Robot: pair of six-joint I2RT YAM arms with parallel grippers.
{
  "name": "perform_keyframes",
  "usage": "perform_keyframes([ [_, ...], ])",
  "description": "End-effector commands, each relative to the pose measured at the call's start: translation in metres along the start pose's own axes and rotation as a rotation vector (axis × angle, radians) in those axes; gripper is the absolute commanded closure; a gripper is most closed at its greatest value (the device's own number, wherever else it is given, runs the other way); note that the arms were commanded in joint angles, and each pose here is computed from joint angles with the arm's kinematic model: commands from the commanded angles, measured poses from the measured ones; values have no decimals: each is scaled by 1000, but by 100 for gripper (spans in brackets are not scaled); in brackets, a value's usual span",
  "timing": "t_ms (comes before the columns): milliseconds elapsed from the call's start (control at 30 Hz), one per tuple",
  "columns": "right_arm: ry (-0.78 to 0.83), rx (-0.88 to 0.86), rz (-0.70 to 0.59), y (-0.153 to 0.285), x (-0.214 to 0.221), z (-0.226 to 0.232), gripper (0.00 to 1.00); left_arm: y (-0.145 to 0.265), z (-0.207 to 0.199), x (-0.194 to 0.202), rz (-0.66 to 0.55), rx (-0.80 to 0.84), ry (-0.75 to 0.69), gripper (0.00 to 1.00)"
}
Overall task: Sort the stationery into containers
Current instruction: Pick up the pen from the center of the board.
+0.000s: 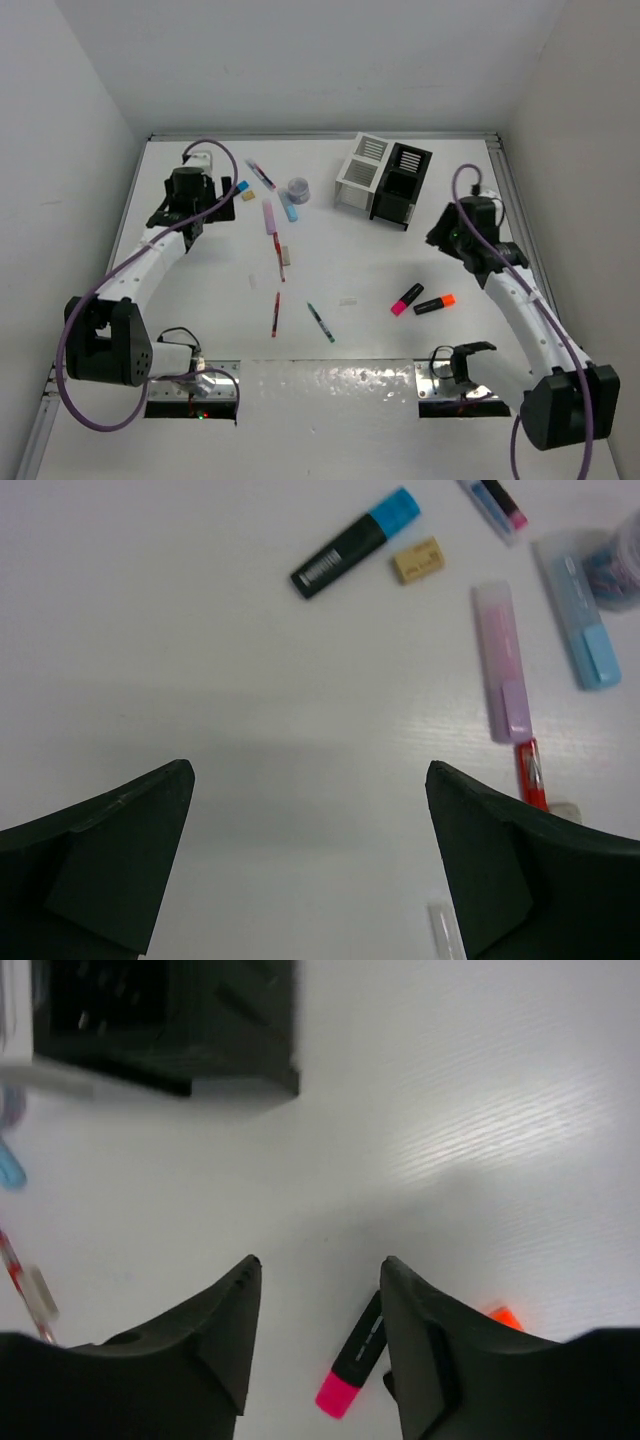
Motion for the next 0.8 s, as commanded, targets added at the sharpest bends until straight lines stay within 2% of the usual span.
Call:
perform_keyframes([
  [0,321,-183,47,1,18,34,48,11,-7,0,48,51,-40,0],
  [33,392,-199,61,0,26,41,41,13,-6,2,48,44,36,4],
  [67,535,-238,61,3,34,56,39,16,-4,-1,33,50,66,8],
  [133,682,-283,119,-1,50,73,36,18,-4,3,34,85,108,16],
  [200,831,-413,140,7,60,105,38,24,-4,0,-6,103,119,19],
  [233,886,-433,179,3,72,114,40,27,-4,-1,-19,104,130,20],
  [333,1053,-487,164,7,95,160,44,40,0,-5,-94,95,184,21],
  [433,1079,-508,153,5,114,183,44,49,-1,-1,-107,133,194,38],
  [467,1073,-485,137,4,116,186,44,53,-7,6,-72,197,171,44],
  [500,1054,-480,129,4,117,188,43,58,-16,11,-46,263,104,55],
  [567,984,-462,142,3,118,185,42,73,-30,25,59,350,15,61],
  [667,848,-394,167,0,110,169,40,87,-47,45,223,386,-95,61],
  [767,756,-346,134,-3,103,157,34,102,-78,46,270,489,-197,60],
])
Point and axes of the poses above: each gripper's point midway between its finger pads, its own y axis back along the fingers, its own z axis along the line the jaws close on, x = y × z, the point moved 7 cm from there along y, back along the fingers, and after that the axes turned 9 degrees about y, right-handed, at the moved point
